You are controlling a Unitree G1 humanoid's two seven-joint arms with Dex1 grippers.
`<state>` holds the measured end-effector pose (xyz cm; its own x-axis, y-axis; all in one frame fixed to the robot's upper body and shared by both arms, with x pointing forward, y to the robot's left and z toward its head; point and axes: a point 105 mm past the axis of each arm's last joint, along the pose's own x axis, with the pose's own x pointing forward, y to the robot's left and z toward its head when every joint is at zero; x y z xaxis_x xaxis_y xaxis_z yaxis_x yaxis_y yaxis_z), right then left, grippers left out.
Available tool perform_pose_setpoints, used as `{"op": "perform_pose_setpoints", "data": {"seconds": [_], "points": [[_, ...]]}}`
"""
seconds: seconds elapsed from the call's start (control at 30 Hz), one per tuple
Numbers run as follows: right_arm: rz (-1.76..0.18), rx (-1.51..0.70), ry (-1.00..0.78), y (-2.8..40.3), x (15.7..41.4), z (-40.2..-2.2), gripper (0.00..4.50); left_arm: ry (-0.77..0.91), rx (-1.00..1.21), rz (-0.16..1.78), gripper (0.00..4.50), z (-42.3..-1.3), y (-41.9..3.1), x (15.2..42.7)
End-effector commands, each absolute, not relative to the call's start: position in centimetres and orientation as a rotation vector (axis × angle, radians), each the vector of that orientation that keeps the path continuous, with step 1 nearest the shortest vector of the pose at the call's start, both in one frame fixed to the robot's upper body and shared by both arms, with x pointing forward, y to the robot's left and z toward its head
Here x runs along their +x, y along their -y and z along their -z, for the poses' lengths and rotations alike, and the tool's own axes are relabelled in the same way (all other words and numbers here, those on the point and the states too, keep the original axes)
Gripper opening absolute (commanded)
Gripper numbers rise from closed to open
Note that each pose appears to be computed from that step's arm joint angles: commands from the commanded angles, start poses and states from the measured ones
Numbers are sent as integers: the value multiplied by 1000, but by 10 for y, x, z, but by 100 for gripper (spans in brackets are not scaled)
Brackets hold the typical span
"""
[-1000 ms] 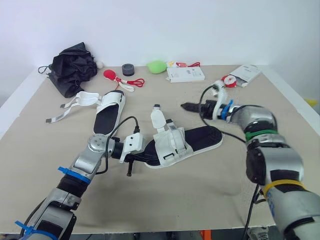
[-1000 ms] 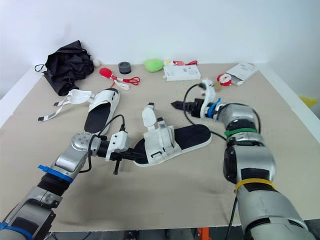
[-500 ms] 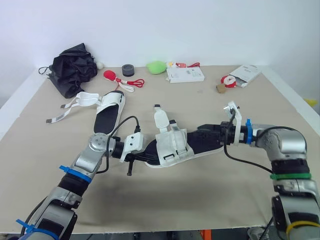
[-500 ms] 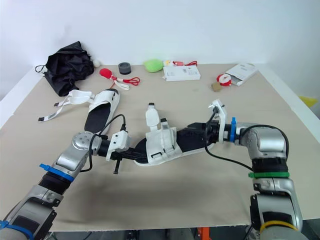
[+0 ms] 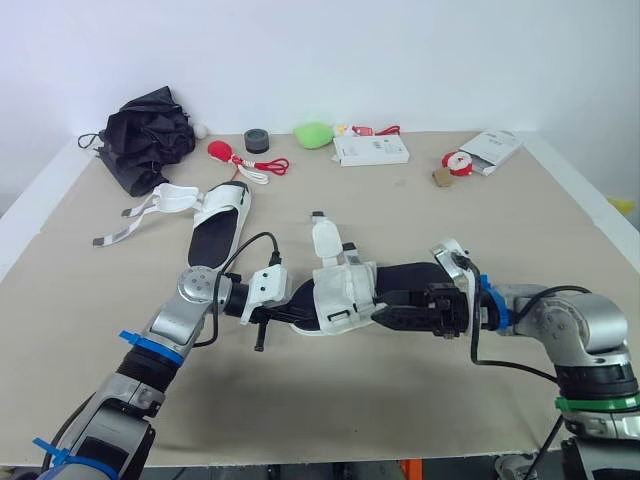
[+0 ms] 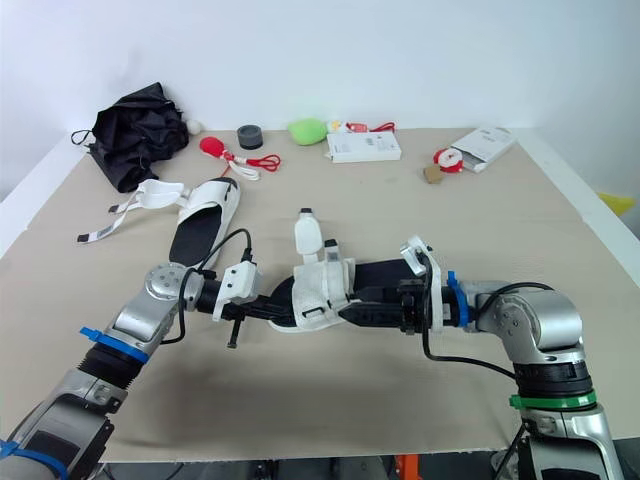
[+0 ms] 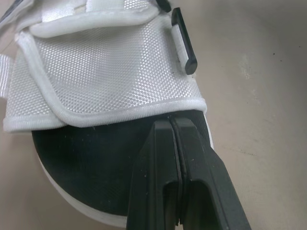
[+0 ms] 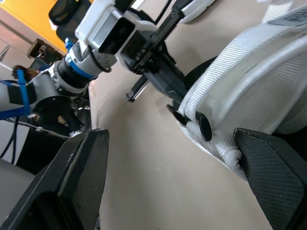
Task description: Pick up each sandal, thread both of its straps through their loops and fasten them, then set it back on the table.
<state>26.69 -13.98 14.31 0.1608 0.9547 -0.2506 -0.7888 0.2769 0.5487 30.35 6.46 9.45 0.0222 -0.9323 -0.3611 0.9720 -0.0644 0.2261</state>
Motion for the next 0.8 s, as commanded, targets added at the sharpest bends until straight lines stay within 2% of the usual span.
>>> {"op": "perform_pose_setpoints", "data": {"seconds": [0.03,0.13,0.33,0.47,0.53,0.6,0.7,0.8], "points": [[-1356,307,-637,131,251,-144,445,-257,491,1589,0,-63,-73,294],[-1333,290,-634,133,254,-141,445,-258,493,1590,0,-63,-73,294],[-1147,240,-540,151,299,-150,445,-257,497,1595,0,-63,-73,293],[-1273,275,-465,154,291,-189,445,-257,499,1599,0,-63,-73,293],[-1348,204,-482,152,278,-192,445,-258,501,1602,0,-63,-73,293],[-1361,168,-499,152,277,-192,445,-257,502,1604,0,-64,-72,293],[-1326,174,-469,152,290,-195,445,-257,500,1603,0,-63,-73,293],[-1252,191,-442,144,322,-197,445,-258,499,1606,0,-63,-72,292]]}}
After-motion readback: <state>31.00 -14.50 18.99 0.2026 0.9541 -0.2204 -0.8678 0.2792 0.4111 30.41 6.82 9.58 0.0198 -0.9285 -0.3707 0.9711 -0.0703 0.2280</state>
